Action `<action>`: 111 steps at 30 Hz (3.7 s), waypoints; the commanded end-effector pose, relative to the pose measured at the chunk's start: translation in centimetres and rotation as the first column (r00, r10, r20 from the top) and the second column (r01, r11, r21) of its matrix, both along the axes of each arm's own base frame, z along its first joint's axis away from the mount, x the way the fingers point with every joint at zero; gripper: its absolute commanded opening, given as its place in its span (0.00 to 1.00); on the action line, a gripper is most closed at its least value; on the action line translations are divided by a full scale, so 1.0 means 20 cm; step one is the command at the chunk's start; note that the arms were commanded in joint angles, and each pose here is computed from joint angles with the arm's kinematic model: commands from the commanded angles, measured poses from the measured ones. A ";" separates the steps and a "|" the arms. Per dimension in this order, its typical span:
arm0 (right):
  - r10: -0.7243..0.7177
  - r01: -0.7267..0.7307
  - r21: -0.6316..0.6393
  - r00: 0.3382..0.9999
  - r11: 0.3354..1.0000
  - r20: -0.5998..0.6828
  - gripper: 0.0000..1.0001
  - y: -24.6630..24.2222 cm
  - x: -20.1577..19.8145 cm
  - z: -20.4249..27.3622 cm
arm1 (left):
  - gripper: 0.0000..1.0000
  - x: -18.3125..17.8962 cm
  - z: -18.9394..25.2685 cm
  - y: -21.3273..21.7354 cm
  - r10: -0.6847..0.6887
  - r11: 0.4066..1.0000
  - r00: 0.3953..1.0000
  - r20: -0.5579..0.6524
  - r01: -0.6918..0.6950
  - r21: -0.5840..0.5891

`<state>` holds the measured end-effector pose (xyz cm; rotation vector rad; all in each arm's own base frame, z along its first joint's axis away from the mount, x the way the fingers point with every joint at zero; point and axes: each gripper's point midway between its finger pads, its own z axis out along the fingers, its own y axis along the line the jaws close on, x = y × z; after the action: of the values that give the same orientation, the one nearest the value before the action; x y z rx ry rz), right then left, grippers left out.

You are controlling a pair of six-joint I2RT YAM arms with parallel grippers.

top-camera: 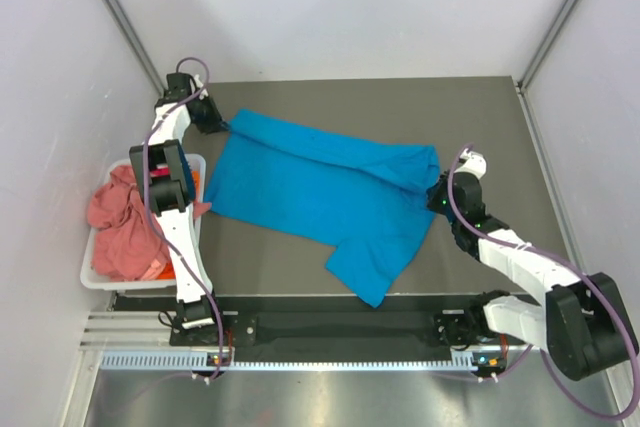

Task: Fold and stack the t-shirts
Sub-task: Fold the tshirt

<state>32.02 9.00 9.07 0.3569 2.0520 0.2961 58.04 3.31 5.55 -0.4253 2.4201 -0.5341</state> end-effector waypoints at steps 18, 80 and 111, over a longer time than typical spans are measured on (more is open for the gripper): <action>0.031 -0.030 -0.029 0.999 0.999 0.018 0.00 0.01 -0.07 0.03 | 0.05 -0.18 0.01 0.09 0.055 0.993 0.993 -0.104 -0.043 0.114; 0.030 -0.018 0.063 0.980 0.998 -0.198 0.32 -0.10 0.72 -0.14 | 0.24 0.18 0.00 -0.32 0.055 0.997 0.995 0.084 -0.060 0.055; 0.025 -0.002 0.098 0.972 0.995 -0.233 0.17 -0.52 1.27 0.06 | 0.26 0.04 0.35 -0.51 -0.006 0.993 0.989 0.148 -0.012 0.114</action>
<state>56.18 -1.04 4.29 0.5417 2.3591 0.3375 59.68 -2.73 6.65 -0.5077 2.3548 -0.3057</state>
